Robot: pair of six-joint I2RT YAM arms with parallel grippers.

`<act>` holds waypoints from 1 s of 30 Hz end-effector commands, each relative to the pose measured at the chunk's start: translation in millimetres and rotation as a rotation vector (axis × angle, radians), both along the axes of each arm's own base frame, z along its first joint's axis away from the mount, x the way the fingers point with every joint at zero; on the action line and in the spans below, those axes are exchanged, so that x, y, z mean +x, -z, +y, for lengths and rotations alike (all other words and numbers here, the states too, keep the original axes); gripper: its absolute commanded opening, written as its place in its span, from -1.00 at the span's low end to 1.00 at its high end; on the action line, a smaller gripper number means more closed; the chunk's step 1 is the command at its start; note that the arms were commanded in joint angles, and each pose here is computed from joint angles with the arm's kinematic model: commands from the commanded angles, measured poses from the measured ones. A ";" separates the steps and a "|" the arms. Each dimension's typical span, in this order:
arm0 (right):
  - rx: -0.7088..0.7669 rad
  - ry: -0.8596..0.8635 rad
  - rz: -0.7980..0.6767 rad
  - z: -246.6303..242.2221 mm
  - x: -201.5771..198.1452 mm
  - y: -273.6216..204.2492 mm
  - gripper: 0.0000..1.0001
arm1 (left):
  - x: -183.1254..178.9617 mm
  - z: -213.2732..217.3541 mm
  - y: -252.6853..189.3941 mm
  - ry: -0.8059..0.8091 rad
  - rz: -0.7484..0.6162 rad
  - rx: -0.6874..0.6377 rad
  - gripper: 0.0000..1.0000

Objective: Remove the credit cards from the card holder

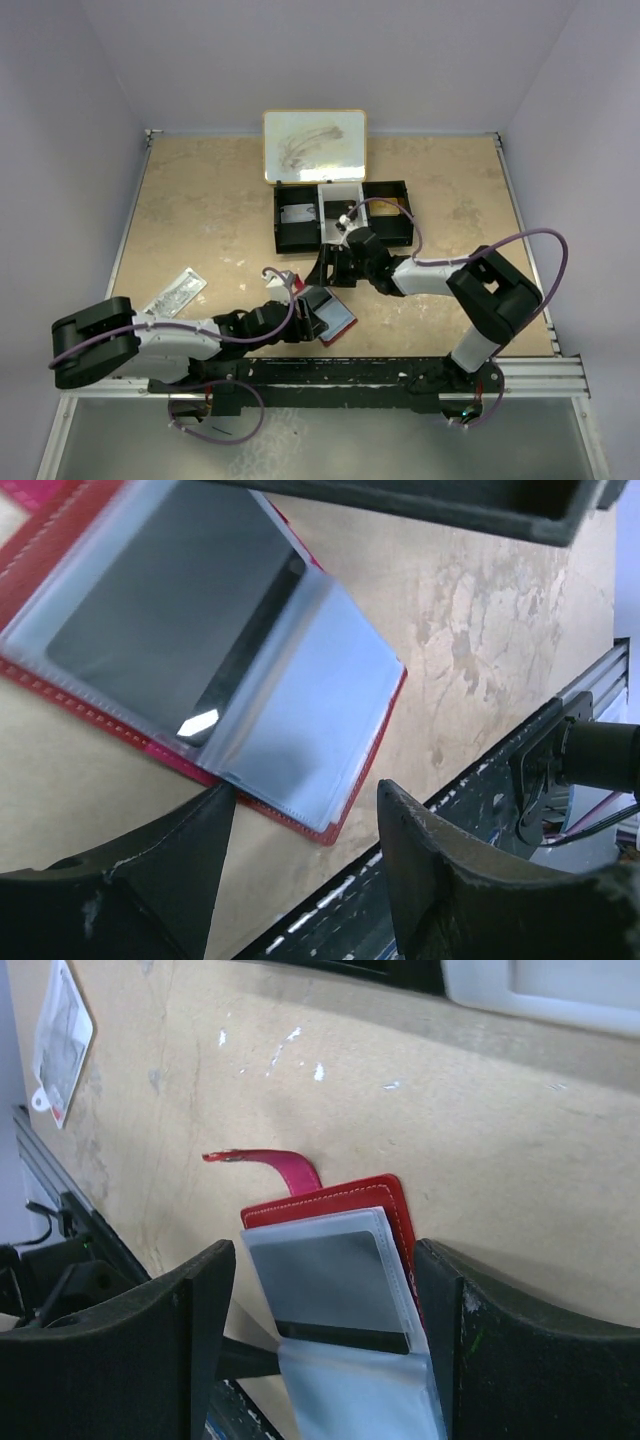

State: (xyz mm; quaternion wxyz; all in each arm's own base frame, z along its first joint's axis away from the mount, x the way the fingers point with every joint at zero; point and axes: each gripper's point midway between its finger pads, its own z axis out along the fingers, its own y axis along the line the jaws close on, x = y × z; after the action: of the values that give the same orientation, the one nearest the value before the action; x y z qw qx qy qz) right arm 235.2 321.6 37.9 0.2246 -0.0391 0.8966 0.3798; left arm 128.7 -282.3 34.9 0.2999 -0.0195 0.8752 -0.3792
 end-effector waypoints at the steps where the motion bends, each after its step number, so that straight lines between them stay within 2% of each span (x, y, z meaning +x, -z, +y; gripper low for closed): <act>1: -0.023 -0.172 0.015 8.6 -20.4 6.1 0.50 | 4.1 -9.3 2.8 -0.051 -0.018 0.026 0.15; 5: -0.016 -0.207 -0.004 14.3 -18.0 2.2 0.47 | 6.1 -30.3 0.4 -0.034 -0.025 -0.019 0.15; 10: -0.064 -0.184 -0.009 6.4 -15.5 -3.5 0.44 | -1.5 -57.6 7.5 0.028 -0.016 0.001 0.15; 12: -0.146 -0.091 -0.044 -10.2 -3.3 -7.8 0.46 | -6.7 -61.9 3.8 0.036 -0.026 0.001 0.16; 17: -0.226 0.125 -0.103 -44.5 13.3 -33.1 0.53 | -9.6 -43.9 -4.1 -0.007 -0.058 0.063 0.19; 21: -0.150 0.215 -0.078 -55.3 2.3 -42.1 0.52 | -7.0 -15.3 -6.0 -0.051 -0.078 0.132 0.17; 23: -0.058 0.241 -0.100 -54.0 -0.6 -53.7 0.47 | -5.1 -4.7 -12.7 -0.062 -0.097 0.156 0.13; 25: 0.045 0.221 -0.074 -46.6 -13.1 -57.7 0.41 | -0.8 8.7 -16.7 -0.096 -0.115 0.191 0.12; 27: 0.132 0.202 -0.039 -40.6 -25.1 -58.9 0.24 | 3.0 20.1 -21.1 -0.126 -0.132 0.211 0.12; 30: 0.162 0.202 -0.009 -36.5 -35.1 -55.2 0.17 | 6.0 29.1 -26.6 -0.144 -0.153 0.227 0.14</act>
State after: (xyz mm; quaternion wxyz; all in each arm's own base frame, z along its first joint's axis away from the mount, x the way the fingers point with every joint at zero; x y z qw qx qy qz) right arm 205.7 264.8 72.7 0.2762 0.0432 0.8900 0.3601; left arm 125.6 -279.3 63.1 0.3612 -0.0191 0.8794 -0.3095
